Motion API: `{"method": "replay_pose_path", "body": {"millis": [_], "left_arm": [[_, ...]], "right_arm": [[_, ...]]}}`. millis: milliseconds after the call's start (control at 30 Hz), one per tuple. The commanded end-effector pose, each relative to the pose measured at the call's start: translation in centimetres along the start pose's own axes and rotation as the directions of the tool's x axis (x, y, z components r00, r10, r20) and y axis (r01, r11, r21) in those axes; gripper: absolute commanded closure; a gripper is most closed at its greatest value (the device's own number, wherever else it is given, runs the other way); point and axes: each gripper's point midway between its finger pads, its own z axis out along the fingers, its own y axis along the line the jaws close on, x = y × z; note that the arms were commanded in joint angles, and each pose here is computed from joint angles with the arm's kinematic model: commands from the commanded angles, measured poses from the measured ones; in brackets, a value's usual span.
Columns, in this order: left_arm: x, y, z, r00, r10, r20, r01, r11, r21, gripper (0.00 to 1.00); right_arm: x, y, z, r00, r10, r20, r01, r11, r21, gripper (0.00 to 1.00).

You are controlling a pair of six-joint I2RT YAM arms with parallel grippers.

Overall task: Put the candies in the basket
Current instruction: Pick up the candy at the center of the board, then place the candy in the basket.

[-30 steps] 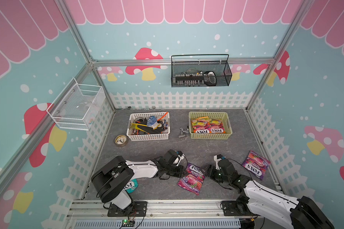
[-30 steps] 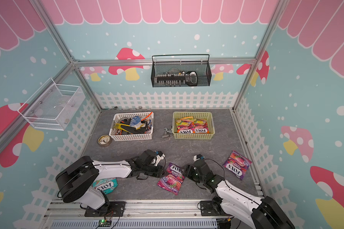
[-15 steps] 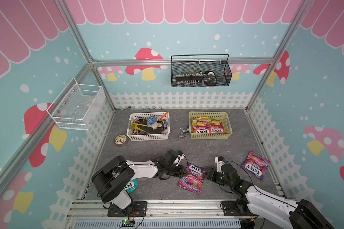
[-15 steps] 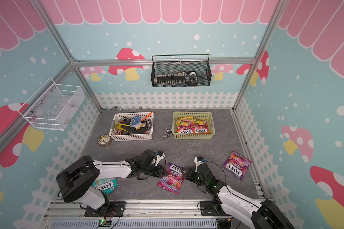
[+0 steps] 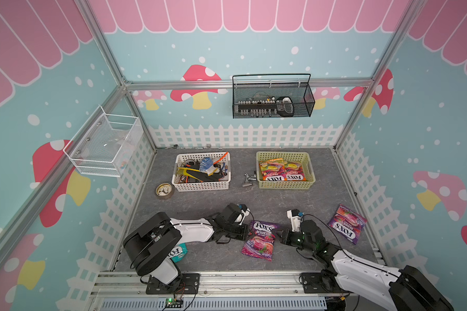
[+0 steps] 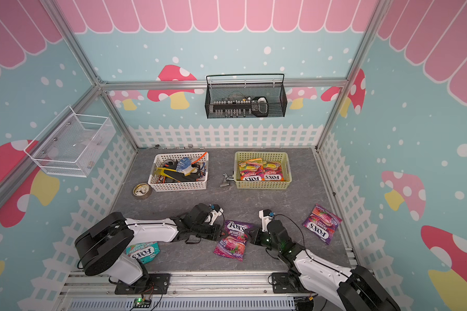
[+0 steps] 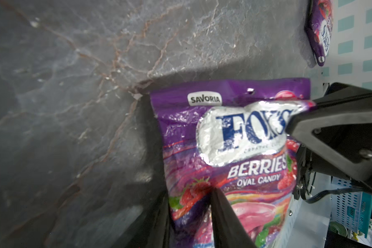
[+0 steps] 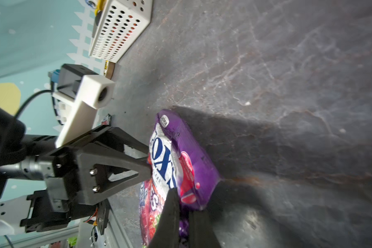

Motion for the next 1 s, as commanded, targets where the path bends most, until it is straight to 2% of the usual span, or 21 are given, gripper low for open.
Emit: {"method": "replay_pose_path", "body": {"millis": [0,233,467,500,533,567,733,833,967], "left_arm": [[-0.3,0.7,-1.2,0.999,-0.018,0.035,0.020,0.999,-0.047,0.60],[-5.7,-1.2,-7.3,0.968,0.046,0.247,-0.035,0.998,-0.050,0.42],[-10.2,-3.6,-15.3,0.868,0.219,0.445,-0.167,0.974,-0.155,0.22],[-10.4,-4.0,-16.2,0.854,0.247,0.458,-0.188,0.967,-0.171,0.18],[-10.6,-4.3,-17.0,0.840,0.270,0.470,-0.206,0.961,-0.184,0.06],[-10.6,-4.6,-17.6,0.831,0.284,0.478,-0.216,0.957,-0.192,0.01],[-10.0,-5.3,-19.8,0.798,0.327,0.506,-0.250,0.944,-0.216,0.01],[-9.3,-4.4,-20.1,0.790,0.327,0.518,-0.235,0.943,-0.237,0.01],[-9.0,-4.3,-20.5,0.782,0.330,0.529,-0.233,0.941,-0.244,0.01]], "right_arm": [[-3.4,3.8,-0.8,0.987,-0.129,0.095,0.135,0.989,-0.055,1.00],[-8.9,7.3,-2.1,0.923,-0.348,0.167,0.338,0.937,0.087,1.00],[-17.3,12.3,-3.3,0.804,-0.557,0.208,0.495,0.821,0.284,1.00],[-18.7,12.8,-3.5,0.786,-0.579,0.214,0.509,0.804,0.308,1.00],[-19.9,13.0,-3.6,0.774,-0.595,0.215,0.515,0.790,0.334,1.00],[-21.1,13.1,-3.7,0.765,-0.607,0.218,0.518,0.779,0.353,1.00],[-27.2,10.9,-4.0,0.773,-0.602,0.199,0.486,0.765,0.423,1.00],[-30.0,9.7,-4.2,0.757,-0.627,0.186,0.488,0.731,0.477,1.00],[-32.8,7.3,-3.7,0.767,-0.622,0.161,0.480,0.721,0.500,1.00]]}}
